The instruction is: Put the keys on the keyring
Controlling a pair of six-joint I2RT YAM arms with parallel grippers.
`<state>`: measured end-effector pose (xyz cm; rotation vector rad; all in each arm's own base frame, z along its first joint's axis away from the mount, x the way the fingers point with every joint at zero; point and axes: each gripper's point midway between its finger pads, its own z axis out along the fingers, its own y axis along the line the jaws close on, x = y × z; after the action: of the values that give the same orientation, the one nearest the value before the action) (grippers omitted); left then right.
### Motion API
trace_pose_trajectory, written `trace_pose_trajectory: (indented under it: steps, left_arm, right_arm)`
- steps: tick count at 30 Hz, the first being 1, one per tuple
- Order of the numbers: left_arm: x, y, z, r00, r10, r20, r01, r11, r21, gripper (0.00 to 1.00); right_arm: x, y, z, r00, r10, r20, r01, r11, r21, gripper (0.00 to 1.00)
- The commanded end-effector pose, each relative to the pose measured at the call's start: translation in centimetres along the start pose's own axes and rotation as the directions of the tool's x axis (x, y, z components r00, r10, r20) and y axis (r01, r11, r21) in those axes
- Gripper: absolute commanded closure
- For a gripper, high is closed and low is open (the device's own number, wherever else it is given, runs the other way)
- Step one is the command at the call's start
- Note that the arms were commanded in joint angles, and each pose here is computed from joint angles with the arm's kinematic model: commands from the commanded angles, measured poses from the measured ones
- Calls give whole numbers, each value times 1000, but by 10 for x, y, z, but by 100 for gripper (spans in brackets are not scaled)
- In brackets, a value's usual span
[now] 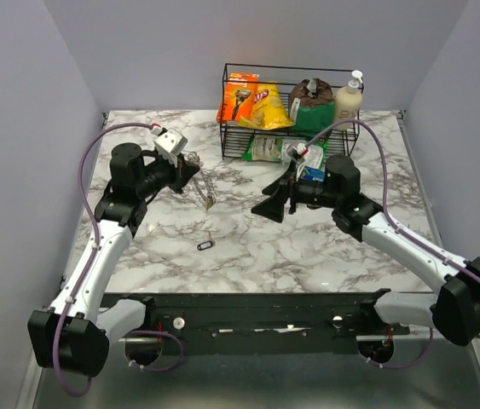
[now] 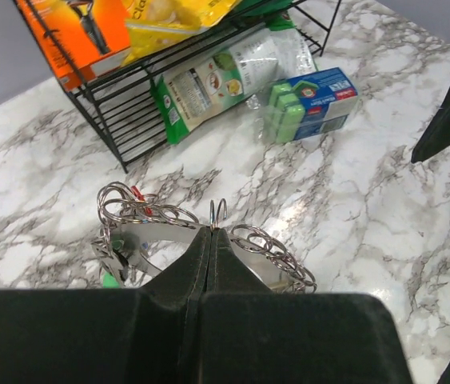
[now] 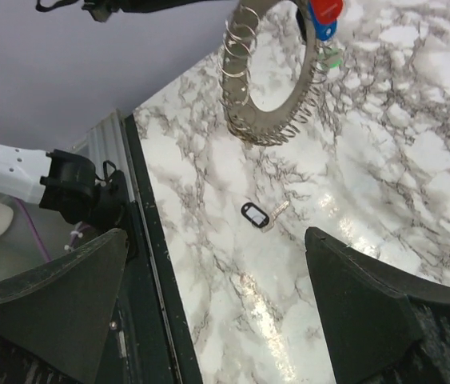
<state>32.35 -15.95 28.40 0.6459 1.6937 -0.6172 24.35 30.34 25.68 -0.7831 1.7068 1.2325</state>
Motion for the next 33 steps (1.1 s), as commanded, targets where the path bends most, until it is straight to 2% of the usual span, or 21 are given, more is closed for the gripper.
trace_pose_trajectory:
  steps: [1, 7, 8, 13, 18, 23, 29, 33]
  left_arm:
    - [-6, 7, -18, 997, 24, 75, -19, 998, -59, 100]
    - [17, 19, -33, 996, -20, 92, 34, 988, -152, 100]
    - [20, 22, -36, 995, -25, 93, 41, 984, -174, 100]
    - [20, 26, -44, 989, -16, 148, 48, 975, -215, 100]
    - [22, 39, -55, 987, -21, 159, 68, 952, -298, 100]
    - [27, 64, -71, 980, -53, 190, 133, 889, -438, 100]
    - [26, 83, -83, 973, -66, 223, 177, 831, -528, 100]
    - [22, 104, -97, 968, -63, 243, 204, 762, -615, 100]
  right_arm:
    - [29, -4, 12, 995, 52, -87, -54, 998, -19, 0]
    - [51, -9, 31, 983, 92, -160, -91, 996, 11, 0]
    - [63, -14, 33, 971, 119, -207, -113, 993, 39, 0]
    - [79, -14, 53, 951, 55, -304, -16, 992, 129, 0]
    - [92, -20, 66, 936, 98, -339, -36, 982, 184, 0]
    - [127, -28, 80, 879, 145, -455, -10, 958, 286, 0]
    - [164, -23, 109, 837, 165, -522, 17, 945, 325, 0]
    - [185, -25, 126, 817, 185, -547, 38, 928, 370, 0]
